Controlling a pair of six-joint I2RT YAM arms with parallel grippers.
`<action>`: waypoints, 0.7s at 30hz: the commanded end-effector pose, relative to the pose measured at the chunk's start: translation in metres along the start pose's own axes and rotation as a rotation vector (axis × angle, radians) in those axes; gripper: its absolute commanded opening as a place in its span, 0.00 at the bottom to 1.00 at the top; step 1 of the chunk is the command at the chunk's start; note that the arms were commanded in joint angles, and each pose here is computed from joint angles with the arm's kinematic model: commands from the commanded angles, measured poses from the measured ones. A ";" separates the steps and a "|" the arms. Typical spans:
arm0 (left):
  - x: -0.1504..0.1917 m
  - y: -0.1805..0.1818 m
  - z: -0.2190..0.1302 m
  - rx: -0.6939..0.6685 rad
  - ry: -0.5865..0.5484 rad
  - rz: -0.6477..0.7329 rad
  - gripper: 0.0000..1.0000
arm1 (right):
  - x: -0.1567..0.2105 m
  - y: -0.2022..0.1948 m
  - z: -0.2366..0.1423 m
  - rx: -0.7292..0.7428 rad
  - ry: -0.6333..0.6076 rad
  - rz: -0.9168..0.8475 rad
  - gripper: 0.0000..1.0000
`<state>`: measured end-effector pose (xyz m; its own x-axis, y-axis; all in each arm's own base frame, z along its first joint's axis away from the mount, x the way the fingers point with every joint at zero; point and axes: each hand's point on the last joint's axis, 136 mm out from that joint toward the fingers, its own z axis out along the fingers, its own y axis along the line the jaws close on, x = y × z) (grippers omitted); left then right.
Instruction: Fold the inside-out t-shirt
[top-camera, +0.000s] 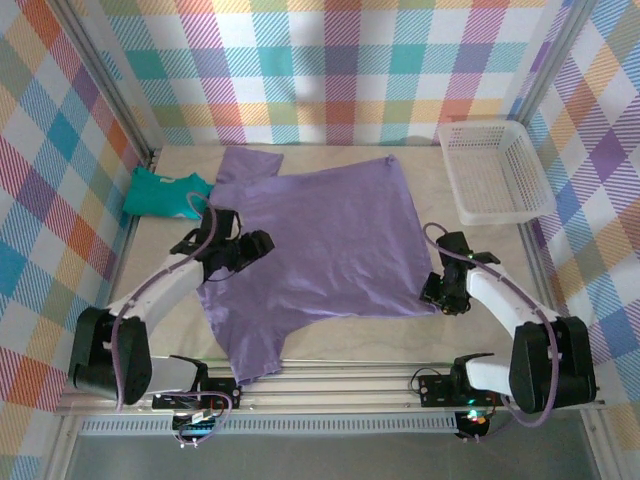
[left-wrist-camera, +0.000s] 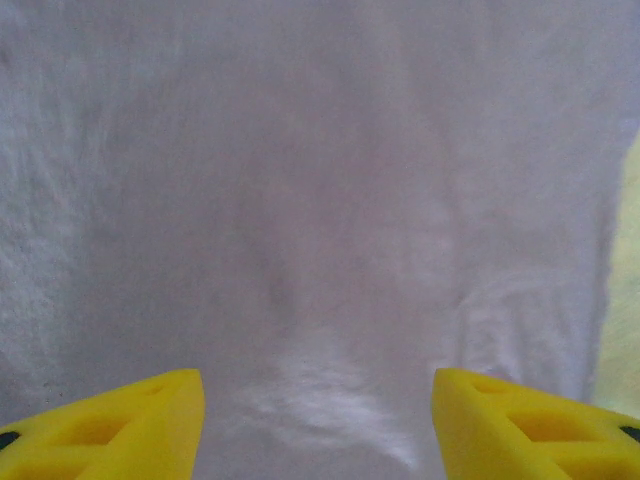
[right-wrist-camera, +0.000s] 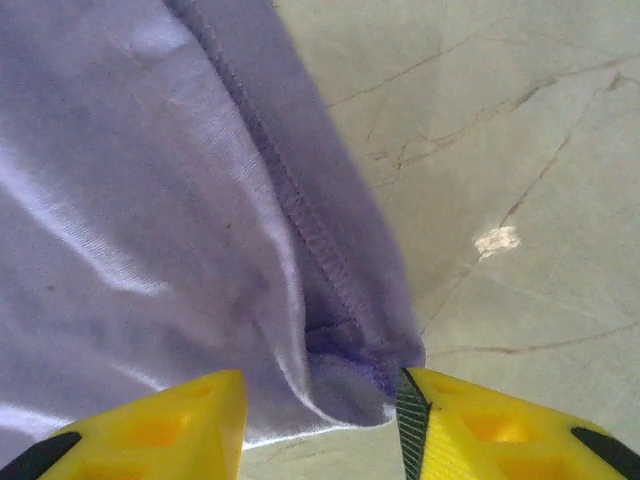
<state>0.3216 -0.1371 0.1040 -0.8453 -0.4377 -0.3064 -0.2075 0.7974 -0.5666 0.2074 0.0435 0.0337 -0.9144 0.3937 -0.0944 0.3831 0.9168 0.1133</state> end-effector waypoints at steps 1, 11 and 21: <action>0.005 0.009 0.018 -0.013 0.011 0.006 0.62 | -0.010 -0.001 0.007 0.036 -0.003 0.006 0.38; 0.009 0.067 0.040 -0.235 -0.020 0.032 0.62 | -0.023 -0.006 0.007 0.073 0.027 0.015 0.20; 0.018 0.096 0.049 -0.306 -0.021 -0.001 0.62 | -0.030 -0.021 0.006 0.139 0.055 0.002 0.06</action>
<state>0.3247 -0.1024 0.0283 -0.8253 -0.4454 -0.3470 -0.3098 0.8710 -0.3812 0.2324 0.0177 0.0268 -0.9090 0.4110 -0.0688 0.4112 0.9115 0.0118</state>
